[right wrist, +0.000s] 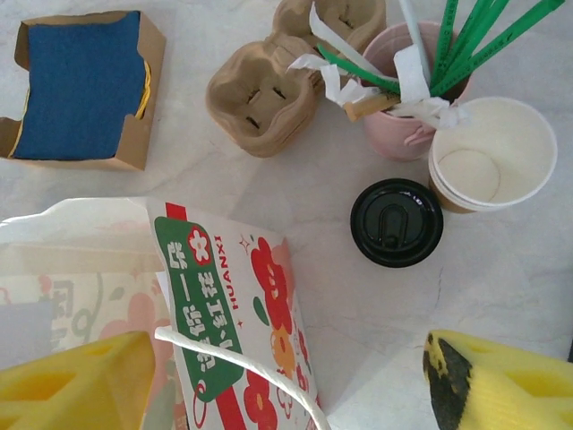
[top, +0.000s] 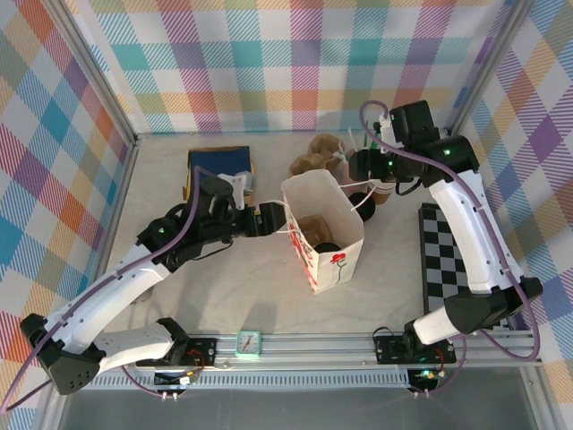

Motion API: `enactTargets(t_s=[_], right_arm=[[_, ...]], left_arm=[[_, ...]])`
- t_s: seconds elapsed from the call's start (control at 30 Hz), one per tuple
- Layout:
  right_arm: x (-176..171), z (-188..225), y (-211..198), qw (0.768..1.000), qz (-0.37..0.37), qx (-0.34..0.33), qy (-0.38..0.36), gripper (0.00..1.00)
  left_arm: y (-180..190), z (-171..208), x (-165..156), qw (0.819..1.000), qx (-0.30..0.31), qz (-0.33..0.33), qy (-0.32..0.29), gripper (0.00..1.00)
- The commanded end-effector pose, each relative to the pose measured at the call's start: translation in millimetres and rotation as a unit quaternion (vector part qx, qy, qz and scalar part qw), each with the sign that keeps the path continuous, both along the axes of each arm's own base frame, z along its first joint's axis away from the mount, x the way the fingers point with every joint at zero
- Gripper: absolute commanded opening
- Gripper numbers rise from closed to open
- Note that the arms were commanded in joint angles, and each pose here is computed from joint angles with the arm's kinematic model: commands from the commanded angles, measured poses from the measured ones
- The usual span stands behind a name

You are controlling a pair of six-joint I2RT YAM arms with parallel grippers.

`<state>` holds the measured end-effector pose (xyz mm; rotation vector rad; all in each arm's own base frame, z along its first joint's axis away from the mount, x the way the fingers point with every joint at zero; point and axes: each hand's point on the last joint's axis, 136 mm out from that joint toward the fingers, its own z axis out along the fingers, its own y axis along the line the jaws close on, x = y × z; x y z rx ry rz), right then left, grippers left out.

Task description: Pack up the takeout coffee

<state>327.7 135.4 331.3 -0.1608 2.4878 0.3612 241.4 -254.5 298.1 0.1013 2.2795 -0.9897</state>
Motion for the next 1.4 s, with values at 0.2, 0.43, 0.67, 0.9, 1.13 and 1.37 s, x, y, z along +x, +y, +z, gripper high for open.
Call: enactTargets(t_s=[0.2,0.43,0.67,0.9,1.13,1.37], right_arm=[[-7.5,17.7,-10.5,0.999,-0.011,0.001,-0.036,0.76],[-6.3,14.9,-8.4,0.999,-0.009,0.005,-0.031,0.74],[-4.6,9.1,-6.6,1.000,-0.006,0.003,-0.023,0.73],[-2.2,5.1,-5.8,1.000,-0.005,0.001,-0.018,0.73],[-0.9,0.2,-7.6,1.000,-0.007,-0.009,-0.012,0.81],[-0.7,-6.3,0.3,1.000,0.007,0.006,-0.003,0.79]], left_arm=[[-3.8,10.8,10.1,1.000,0.001,0.013,-0.008,0.08],[15.8,38.7,29.5,0.999,0.026,0.032,-0.032,0.00],[23.4,32.6,52.5,0.999,0.022,0.030,-0.010,0.00],[28.5,20.9,69.7,0.999,0.022,0.028,0.013,0.09],[39.6,31.5,65.1,0.999,0.032,0.041,0.000,0.55],[52.2,37.0,59.0,0.997,0.042,0.059,-0.010,0.57]])
